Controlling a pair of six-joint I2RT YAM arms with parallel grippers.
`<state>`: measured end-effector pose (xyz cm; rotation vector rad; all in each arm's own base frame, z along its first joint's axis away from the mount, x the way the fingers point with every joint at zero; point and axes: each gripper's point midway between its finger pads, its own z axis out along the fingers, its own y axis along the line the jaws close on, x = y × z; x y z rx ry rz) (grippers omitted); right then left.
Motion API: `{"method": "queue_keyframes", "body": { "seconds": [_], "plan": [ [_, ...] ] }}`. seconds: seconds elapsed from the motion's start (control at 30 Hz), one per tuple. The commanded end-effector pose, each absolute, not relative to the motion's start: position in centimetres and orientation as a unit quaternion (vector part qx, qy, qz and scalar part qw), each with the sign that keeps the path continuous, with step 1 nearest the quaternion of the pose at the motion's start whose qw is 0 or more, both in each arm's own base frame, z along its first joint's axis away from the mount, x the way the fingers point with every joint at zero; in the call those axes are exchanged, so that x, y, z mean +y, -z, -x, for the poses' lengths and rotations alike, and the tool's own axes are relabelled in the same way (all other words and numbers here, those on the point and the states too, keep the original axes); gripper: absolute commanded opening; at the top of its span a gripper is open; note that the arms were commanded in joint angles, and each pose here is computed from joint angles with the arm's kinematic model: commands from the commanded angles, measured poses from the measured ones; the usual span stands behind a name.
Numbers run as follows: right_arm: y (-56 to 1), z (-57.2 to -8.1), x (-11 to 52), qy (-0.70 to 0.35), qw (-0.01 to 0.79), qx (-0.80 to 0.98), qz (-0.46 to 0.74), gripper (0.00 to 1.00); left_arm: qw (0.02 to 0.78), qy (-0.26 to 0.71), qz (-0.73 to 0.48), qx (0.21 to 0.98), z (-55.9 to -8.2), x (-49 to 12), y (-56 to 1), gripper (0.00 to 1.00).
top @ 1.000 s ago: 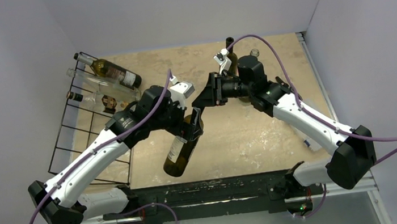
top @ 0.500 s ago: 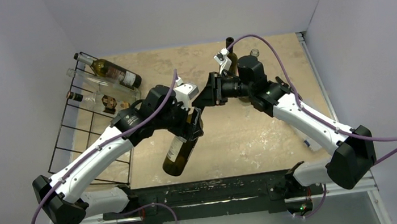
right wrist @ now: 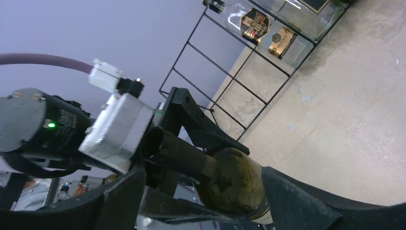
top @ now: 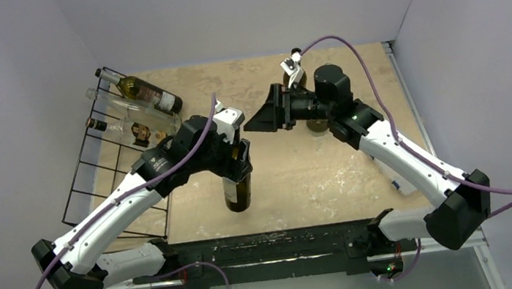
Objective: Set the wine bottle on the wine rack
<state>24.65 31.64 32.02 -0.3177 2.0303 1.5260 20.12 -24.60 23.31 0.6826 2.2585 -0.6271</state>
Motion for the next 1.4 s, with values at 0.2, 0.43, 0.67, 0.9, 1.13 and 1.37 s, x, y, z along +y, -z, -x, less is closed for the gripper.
{"method": "queue_keyframes", "body": {
  "seconds": [0.2,0.43,0.67,0.9,1.13,1.37],
  "plan": [
    [-38.8,-27.3,25.3,-0.526,0.428,0.73,0.091,0.99,0.483,0.193,-0.143,0.842,-23.1,-20.4,-28.2,0.0],
    [-37.5,-28.0,22.2,-0.437,0.482,0.756,0.075,0.99,0.541,0.116,-0.029,0.833,-24.9,-15.3,-30.4,0.0],
    [-35.5,-28.5,20.8,-0.384,0.495,0.775,0.084,0.99,0.544,0.091,0.102,0.828,-27.6,-10.3,-31.3,0.0],
    [-33.7,-28.5,21.3,-0.387,0.475,0.785,0.096,0.99,0.522,0.033,0.245,0.816,-29.8,-4.1,-31.4,0.0],
    [-32.4,-28.5,21.9,-0.396,0.457,0.79,0.102,0.99,0.508,0.029,0.342,0.79,-31.1,0.4,-30.3,0.0],
    [-31.1,-28.6,22.5,-0.401,0.437,0.798,0.106,0.99,0.495,0.002,0.408,0.768,-32.3,4.3,-28.1,0.0]
  ]
}}
